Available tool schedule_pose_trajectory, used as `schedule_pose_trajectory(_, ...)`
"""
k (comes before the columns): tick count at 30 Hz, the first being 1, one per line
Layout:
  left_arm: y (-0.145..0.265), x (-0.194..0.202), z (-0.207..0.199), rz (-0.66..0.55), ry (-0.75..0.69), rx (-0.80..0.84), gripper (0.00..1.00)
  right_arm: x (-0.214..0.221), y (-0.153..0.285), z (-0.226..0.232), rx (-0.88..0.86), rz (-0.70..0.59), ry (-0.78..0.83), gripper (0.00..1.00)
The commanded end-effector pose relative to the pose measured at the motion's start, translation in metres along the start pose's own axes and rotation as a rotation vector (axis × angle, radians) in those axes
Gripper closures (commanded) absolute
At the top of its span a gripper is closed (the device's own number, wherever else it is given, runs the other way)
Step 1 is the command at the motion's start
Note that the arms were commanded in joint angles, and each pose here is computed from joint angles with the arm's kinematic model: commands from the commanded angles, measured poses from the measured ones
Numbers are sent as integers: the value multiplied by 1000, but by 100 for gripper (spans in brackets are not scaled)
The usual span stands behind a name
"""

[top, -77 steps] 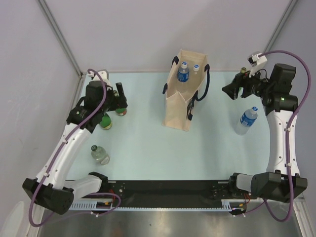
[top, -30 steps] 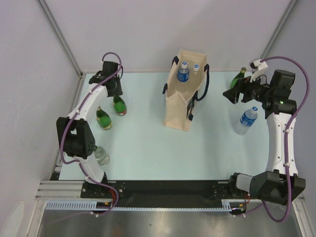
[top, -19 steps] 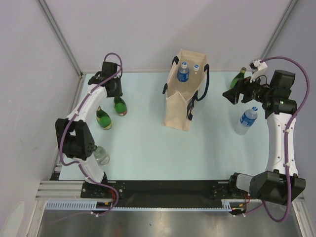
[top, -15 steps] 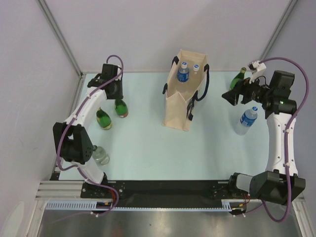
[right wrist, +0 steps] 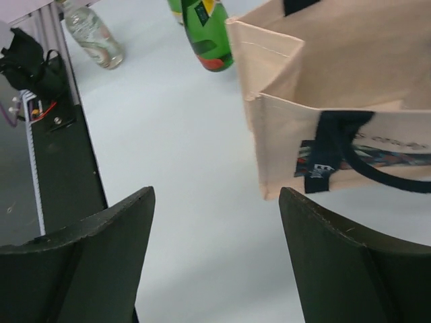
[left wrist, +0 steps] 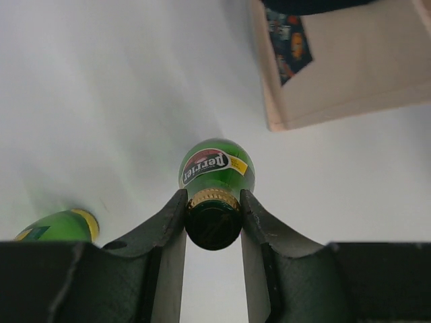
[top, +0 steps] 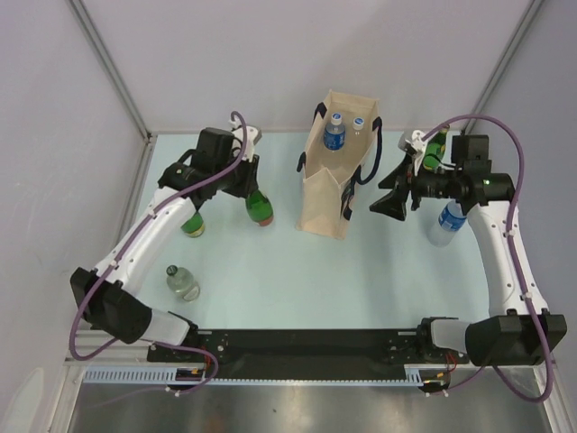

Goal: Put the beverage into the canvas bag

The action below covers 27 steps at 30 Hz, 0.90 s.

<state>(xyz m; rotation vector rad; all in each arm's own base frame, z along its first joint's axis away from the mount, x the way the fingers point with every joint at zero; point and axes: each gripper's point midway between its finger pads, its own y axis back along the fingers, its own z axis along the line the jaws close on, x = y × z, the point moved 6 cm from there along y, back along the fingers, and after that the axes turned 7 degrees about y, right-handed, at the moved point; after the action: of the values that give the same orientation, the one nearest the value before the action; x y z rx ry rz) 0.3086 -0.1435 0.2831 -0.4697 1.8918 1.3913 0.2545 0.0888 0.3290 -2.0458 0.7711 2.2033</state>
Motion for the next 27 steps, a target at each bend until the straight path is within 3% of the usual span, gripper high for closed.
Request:
schedule_pose_trajectory(1,45,-35,-36,-222,-125,185,100,-18,-11,18,-129,-41,111,20)
schedule_pose_trajectory(9,98,-53,-76,-346,-213,385,100,-37,-16,9,-121,-64,109,20)
schedule_pose_trajectory(16,134,-80,-98,-431,-212,490,100,-55,14,-17,46,-114,91,20)
schedule_pose_trajectory(22,155,-108,-114,-504,-211,544,100,-56,42,-27,180,-120,63,20)
schedule_pose_trajectory(27,150,-135,-124,-527,-194,556,100,-53,51,-23,226,-156,-7,20)
